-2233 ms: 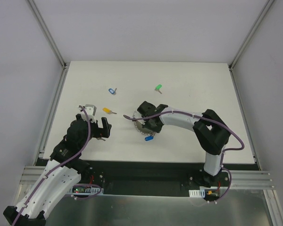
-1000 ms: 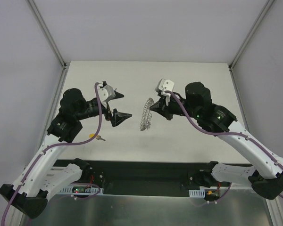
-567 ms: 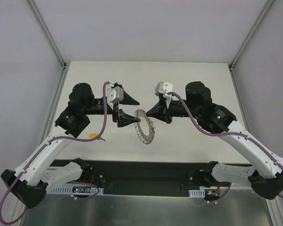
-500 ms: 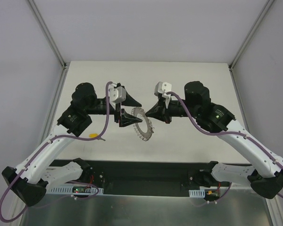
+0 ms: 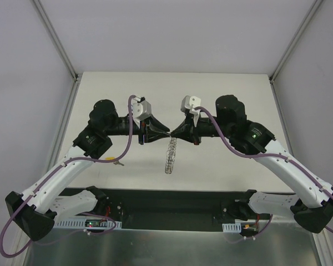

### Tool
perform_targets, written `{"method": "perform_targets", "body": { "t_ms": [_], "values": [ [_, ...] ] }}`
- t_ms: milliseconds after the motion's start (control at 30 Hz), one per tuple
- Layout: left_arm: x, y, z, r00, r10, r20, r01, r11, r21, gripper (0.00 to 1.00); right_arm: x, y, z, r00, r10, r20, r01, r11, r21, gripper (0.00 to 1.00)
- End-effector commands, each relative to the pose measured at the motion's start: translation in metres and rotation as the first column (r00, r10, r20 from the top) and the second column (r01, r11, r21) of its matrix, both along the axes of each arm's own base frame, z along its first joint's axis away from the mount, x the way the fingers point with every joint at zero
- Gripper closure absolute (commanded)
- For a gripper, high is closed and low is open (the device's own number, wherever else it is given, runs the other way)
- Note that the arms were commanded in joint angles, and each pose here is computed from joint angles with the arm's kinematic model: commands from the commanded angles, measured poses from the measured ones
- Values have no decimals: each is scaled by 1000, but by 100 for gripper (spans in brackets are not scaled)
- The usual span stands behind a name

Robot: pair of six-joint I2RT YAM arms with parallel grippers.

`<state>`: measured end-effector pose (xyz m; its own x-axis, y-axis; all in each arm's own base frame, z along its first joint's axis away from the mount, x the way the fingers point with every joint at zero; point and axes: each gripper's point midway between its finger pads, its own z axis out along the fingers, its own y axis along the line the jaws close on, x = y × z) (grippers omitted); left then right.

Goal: Put the keys on the keyring

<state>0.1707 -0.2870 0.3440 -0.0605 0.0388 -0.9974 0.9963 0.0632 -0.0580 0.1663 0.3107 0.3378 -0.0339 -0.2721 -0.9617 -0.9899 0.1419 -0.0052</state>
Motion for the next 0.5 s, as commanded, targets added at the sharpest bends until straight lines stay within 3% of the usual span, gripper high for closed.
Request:
{"method": "perform_targets", "body": {
  "t_ms": [0,467],
  "values": [
    [-3,-1,10,1000,8,12,-8,998,-56,80,0,3,42,997,4,76,-13,993,119,99],
    [-7,-6,5,999,-26,-36,23,995,-98,82,0,6,43,998,14,67,-22,991,129,99]
  ]
}}
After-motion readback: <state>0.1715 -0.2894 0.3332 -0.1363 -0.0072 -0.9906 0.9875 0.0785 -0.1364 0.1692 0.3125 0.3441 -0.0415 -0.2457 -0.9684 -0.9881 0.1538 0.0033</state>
